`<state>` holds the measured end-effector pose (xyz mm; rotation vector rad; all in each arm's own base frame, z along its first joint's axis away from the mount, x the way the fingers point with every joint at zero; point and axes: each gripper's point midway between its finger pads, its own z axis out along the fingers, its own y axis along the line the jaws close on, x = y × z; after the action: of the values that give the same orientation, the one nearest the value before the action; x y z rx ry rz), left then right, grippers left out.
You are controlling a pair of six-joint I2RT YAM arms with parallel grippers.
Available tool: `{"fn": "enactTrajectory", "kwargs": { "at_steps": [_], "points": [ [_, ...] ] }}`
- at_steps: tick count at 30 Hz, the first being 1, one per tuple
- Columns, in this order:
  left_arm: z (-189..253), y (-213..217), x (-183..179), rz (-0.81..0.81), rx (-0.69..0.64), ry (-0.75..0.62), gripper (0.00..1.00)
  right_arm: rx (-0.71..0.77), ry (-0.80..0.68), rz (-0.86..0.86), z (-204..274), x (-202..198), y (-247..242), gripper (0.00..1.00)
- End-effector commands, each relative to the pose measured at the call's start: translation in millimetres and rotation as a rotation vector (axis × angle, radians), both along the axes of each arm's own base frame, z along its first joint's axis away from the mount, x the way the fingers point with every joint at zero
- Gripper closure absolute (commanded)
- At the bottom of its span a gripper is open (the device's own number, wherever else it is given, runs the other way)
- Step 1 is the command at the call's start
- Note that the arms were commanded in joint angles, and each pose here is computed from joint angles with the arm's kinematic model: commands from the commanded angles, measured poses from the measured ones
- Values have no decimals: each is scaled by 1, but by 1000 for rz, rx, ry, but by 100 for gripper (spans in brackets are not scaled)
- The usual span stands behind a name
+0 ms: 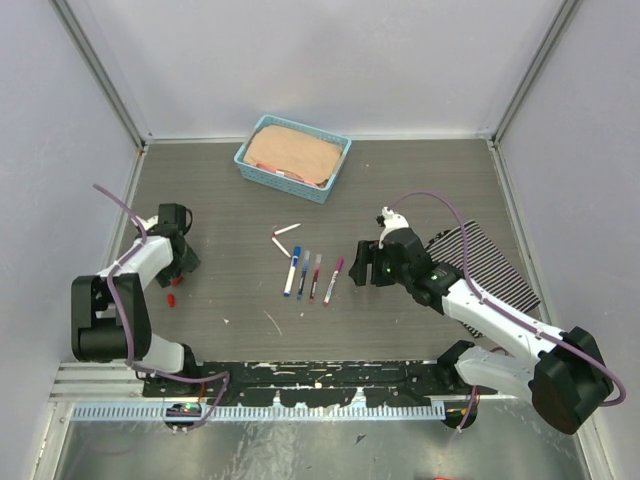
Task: Insert the pens into the pen caps
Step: Pick up the pen cap from the center of the board.
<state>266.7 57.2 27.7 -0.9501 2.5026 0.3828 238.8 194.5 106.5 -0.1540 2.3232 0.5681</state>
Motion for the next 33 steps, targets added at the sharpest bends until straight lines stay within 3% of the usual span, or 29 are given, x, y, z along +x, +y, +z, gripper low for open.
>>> {"fn": "enactTrajectory", "kwargs": {
  "at_steps": [1,13,21,33],
  "points": [
    [9,4,20,7,11,-53,32,34,-55,20,13,10,7,24],
    [13,9,11,68,24,-85,33,46,-50,30,14,10,10,24],
    [-2,8,5,159,-108,-89,38,58,-58,34,19,8,11,24],
    [-17,3,0,181,-159,-61,42,48,-59,33,18,9,9,24]
  ]
}}
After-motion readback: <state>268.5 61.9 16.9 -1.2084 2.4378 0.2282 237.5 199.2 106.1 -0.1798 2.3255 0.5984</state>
